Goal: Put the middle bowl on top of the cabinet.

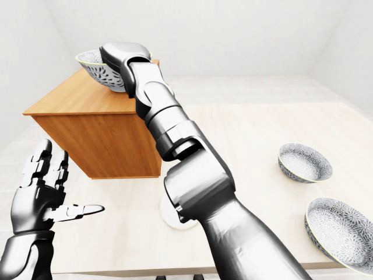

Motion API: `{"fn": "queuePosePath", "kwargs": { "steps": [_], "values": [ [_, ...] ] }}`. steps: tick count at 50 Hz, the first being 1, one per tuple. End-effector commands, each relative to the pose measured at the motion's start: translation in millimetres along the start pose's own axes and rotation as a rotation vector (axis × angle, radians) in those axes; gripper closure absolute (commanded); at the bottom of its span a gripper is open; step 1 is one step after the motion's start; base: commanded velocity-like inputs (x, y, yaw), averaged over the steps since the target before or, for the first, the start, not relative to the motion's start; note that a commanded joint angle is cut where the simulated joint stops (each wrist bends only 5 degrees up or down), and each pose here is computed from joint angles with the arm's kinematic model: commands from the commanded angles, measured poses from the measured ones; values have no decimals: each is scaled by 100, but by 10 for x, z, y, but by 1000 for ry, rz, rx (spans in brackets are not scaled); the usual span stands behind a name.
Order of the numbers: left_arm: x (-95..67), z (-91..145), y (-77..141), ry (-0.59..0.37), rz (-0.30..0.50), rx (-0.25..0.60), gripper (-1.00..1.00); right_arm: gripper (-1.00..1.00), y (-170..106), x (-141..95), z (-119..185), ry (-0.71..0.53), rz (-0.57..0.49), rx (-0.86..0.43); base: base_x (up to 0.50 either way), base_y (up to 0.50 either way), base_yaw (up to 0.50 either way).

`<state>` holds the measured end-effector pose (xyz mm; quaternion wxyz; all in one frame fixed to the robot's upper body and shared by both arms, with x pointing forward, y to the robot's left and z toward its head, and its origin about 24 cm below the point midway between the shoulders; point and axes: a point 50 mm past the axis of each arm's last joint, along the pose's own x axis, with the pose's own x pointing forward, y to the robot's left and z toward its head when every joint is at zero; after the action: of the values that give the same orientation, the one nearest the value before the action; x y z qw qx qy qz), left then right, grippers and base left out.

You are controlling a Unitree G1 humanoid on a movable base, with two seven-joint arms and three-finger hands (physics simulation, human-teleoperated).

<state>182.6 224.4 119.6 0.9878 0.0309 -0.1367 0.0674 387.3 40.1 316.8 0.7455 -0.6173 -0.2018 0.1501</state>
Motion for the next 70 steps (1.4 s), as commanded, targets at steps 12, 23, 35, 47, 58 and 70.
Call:
{"fn": "queuePosePath", "kwargs": {
  "steps": [12, 23, 35, 47, 58, 70],
  "values": [
    [8, -5, -34, 0, -11, -10, -100, 98, -121, -12, 122, -52, -37, 81, 0, 0, 0],
    [17, -17, -53, 4, -15, -10, -100, 71, -130, -16, 136, -59, -43, 85, 0, 0, 0],
    [13, -13, -48, 4, -13, -6, -100, 47, -123, -21, 185, -73, -40, 71, 0, 0, 0],
    [31, -40, -57, 12, -13, -8, -100, 11, -107, -17, 169, -66, -35, 68, 0, 0, 0],
    [39, -58, -65, 19, -16, -9, -100, -43, -117, -17, 164, -64, -37, 68, 0, 0, 0],
    [26, -87, -58, 33, -18, -11, -100, -67, -129, -19, 162, -63, -41, 56, 0, 0, 0]
  ]
}}
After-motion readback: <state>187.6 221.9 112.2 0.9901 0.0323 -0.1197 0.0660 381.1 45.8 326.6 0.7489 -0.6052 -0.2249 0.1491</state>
